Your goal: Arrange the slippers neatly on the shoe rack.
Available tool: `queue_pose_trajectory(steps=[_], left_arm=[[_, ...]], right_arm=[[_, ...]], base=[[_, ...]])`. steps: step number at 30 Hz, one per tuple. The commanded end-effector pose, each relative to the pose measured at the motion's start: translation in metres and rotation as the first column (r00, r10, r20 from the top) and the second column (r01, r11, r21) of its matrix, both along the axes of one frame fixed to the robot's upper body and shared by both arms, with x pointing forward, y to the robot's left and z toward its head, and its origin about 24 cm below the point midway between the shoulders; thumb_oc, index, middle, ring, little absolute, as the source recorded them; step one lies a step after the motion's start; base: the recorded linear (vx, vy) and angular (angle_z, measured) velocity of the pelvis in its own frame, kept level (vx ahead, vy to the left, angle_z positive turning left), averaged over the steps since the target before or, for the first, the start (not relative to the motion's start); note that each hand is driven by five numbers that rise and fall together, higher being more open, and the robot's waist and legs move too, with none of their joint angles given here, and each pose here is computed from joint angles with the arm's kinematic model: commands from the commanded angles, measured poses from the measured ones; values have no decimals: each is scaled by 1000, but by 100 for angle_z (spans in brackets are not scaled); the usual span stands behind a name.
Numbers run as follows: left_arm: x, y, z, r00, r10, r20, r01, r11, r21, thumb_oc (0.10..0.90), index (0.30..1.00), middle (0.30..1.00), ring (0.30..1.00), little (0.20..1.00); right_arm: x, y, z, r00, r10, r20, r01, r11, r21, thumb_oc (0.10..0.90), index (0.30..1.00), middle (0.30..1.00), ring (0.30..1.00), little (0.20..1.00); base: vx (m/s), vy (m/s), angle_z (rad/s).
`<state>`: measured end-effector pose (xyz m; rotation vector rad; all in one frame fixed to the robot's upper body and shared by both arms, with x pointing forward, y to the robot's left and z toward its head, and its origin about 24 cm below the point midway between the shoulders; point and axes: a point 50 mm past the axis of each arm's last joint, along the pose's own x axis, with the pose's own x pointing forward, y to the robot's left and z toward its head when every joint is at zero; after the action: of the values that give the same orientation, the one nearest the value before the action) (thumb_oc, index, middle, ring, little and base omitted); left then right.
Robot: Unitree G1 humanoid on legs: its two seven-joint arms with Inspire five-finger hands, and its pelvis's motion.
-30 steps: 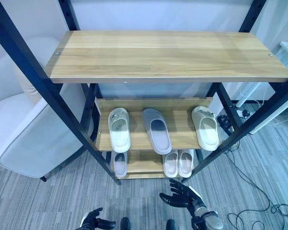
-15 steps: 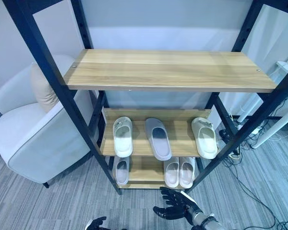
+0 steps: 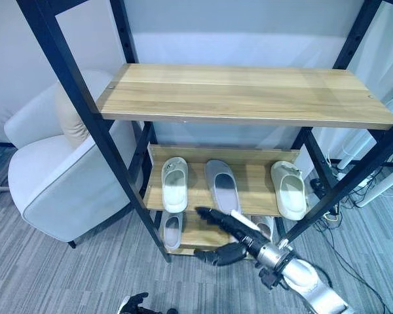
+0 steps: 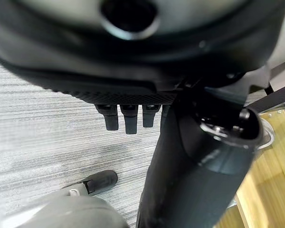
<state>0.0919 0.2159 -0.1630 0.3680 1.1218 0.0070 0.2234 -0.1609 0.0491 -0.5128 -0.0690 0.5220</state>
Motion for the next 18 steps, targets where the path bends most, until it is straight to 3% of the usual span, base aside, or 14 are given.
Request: queue_pose_trajectory(steps=[1, 7, 9, 18], left_arm=[[-2, -8, -3, 998, -60, -32, 61, 998, 23, 800, 900, 900, 900, 900], [-2, -6, -2, 995, -90, -31, 92, 995, 42, 800, 900, 900, 900, 900], [-2, -4, -2, 994, -109, -26, 110, 993, 51, 800, 900, 900, 900, 900], [-3, 1, -1, 988, -150, -29, 151, 987, 54, 800, 900, 900, 900, 900]], right_arm=[[22, 9, 72, 885, -31, 464, 39, 999, -8, 800, 900, 900, 900, 900], [33, -10, 91, 775, -147, 615, 222, 974, -47, 800, 900, 900, 900, 900], [35, -34, 93, 714, -218, 665, 365, 927, -88, 800, 900, 900, 900, 900], [50, -84, 80, 659, -400, 637, 580, 809, -92, 800, 900, 900, 900, 900]], base=[[29, 12, 3], [21, 5, 10], [54, 10, 14], [19, 2, 6]])
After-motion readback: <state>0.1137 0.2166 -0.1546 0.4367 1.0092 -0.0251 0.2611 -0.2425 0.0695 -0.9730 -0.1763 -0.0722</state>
